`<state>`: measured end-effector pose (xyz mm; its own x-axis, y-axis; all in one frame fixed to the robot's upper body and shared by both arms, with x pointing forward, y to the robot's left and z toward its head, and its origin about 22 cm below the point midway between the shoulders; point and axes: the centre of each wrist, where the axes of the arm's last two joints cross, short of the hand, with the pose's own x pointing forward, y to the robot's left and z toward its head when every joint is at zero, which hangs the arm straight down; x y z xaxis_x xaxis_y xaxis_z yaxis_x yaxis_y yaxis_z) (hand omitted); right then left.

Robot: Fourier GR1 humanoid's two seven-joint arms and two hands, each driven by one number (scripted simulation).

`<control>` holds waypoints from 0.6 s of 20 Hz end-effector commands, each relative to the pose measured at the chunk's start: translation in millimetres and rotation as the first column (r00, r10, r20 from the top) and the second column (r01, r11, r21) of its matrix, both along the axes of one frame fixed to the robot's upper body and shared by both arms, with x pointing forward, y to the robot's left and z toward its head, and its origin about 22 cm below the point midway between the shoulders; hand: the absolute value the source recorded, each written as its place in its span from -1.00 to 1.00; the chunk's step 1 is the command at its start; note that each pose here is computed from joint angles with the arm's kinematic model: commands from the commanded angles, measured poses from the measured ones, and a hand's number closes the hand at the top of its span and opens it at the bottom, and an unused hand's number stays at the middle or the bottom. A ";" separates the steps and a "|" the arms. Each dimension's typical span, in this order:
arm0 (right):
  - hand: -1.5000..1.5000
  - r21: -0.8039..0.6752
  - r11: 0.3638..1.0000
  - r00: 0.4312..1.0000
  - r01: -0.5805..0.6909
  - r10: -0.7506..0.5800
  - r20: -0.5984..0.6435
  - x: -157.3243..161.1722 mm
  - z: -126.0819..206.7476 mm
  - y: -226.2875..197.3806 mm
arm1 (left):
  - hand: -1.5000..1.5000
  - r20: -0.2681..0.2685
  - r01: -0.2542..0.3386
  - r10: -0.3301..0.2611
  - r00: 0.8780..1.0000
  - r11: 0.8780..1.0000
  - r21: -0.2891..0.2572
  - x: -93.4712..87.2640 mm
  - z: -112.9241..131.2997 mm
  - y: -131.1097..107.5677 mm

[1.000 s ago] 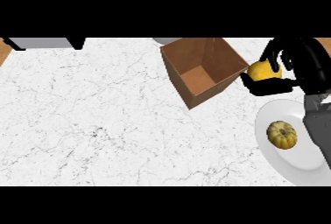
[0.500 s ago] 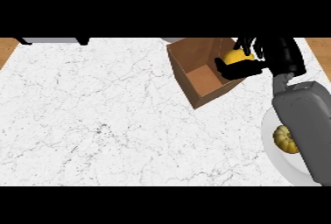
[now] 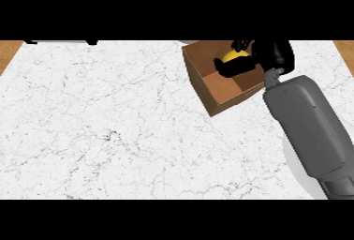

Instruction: Pick the lemon from the plate and place it in the cardboard box

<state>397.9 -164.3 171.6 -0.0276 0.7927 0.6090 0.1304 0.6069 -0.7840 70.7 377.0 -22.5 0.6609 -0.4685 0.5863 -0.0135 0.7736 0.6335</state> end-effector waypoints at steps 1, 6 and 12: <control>-1.00 0.086 0.995 0.995 0.048 -0.040 -0.095 8.9 -20.4 17.3 | 0.00 0.442 0.121 -0.109 0.890 0.993 0.002 90.4 48.8 -24.4; -1.00 0.114 0.992 0.992 0.049 -0.035 -0.124 16.2 -24.7 27.9 | 0.00 0.453 0.117 -0.100 0.886 0.993 -0.008 97.7 56.0 -21.5; -1.00 0.180 0.983 0.999 0.024 -0.028 0.021 23.3 -13.4 32.6 | 0.00 0.456 0.118 -0.102 0.884 0.993 -0.006 93.6 51.1 -21.7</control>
